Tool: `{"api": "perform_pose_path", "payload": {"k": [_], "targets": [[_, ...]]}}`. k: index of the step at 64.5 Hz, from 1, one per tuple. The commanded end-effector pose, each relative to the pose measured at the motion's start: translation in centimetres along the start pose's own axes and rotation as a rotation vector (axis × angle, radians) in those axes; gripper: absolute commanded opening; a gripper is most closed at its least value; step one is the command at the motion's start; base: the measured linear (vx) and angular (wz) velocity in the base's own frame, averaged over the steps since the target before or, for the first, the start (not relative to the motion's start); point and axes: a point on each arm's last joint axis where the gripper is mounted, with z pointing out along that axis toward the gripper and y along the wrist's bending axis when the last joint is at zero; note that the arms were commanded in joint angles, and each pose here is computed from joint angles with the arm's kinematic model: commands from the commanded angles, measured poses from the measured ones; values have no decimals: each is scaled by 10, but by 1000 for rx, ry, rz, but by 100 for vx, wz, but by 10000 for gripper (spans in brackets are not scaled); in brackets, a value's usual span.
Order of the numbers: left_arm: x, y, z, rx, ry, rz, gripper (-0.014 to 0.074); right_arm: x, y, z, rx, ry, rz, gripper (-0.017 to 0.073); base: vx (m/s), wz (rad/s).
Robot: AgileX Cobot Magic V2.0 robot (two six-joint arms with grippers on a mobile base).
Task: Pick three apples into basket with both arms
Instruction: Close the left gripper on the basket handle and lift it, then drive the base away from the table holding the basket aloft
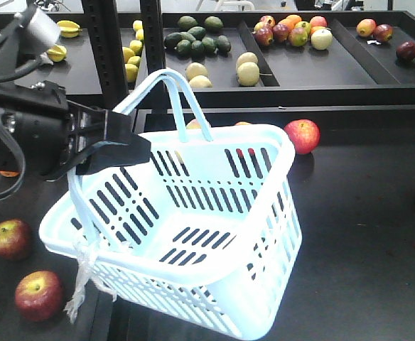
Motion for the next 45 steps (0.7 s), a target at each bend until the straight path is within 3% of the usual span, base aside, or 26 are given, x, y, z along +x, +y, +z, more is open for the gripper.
{"api": "perform_pose_path", "payload": {"k": [1, 14, 45], "targets": [[-4, -13, -15, 62, -59, -8, -8, -2, 0, 0, 4, -68, -13, -4, 0, 0], [4, -13, -14, 61, 40, -7, -8, -2, 0, 0, 4, -68, -13, -4, 0, 0], [5, -13, -14, 61, 44, -6, -8, -2, 0, 0, 4, -68, -13, -4, 0, 0]]}}
